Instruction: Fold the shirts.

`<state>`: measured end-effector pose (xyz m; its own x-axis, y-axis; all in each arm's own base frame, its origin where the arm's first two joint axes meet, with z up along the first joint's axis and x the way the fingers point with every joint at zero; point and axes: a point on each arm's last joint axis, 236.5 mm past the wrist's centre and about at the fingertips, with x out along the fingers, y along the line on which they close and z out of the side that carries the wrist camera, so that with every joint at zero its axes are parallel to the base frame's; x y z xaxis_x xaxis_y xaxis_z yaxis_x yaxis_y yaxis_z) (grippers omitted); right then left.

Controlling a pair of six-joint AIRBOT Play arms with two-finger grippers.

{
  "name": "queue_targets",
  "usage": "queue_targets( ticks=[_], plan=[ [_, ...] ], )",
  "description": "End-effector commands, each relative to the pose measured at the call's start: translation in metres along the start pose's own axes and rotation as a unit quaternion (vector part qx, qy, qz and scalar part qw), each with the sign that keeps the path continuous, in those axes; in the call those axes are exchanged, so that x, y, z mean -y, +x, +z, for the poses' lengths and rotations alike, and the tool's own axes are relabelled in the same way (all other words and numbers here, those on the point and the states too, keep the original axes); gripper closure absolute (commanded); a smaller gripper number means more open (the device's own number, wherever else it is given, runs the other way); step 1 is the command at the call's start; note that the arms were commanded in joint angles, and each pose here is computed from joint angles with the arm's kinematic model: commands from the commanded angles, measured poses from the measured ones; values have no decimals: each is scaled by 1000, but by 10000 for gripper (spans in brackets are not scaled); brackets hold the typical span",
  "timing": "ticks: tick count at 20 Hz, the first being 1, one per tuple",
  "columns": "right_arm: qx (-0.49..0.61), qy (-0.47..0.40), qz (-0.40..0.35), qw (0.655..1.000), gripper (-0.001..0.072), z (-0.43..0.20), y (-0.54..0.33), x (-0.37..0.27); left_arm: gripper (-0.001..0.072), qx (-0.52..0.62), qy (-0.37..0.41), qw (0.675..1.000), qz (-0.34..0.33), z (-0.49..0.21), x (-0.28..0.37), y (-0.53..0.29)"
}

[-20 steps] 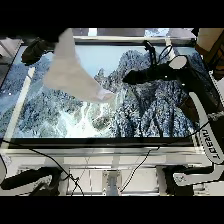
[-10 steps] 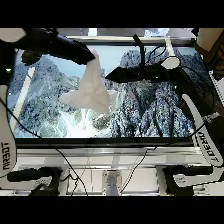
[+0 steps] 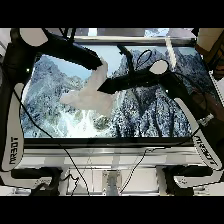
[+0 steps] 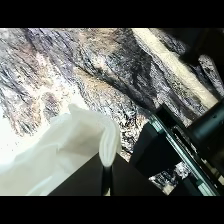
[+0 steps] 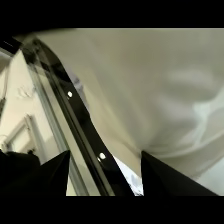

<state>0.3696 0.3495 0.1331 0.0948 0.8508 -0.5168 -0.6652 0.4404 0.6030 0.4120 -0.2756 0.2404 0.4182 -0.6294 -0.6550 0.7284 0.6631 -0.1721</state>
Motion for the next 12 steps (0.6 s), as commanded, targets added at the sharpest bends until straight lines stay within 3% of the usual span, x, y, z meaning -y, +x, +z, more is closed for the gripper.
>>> queue_targets(
  ticks=[1, 6, 12],
  plan=[
    [-38, -4, -58, 998, 192, -18, 2, 24, 696, 20, 3, 1000, 17, 10, -7, 0],
    [-16, -4, -68, 998, 194, -8, 7, 30, 697, 89, -5, 996, -16, 46, 12, -12],
    [101, 18, -91, 991, 194, 46, 1, 41, 696, 119, -11, 988, -97, 61, 52, -22]
  ],
)
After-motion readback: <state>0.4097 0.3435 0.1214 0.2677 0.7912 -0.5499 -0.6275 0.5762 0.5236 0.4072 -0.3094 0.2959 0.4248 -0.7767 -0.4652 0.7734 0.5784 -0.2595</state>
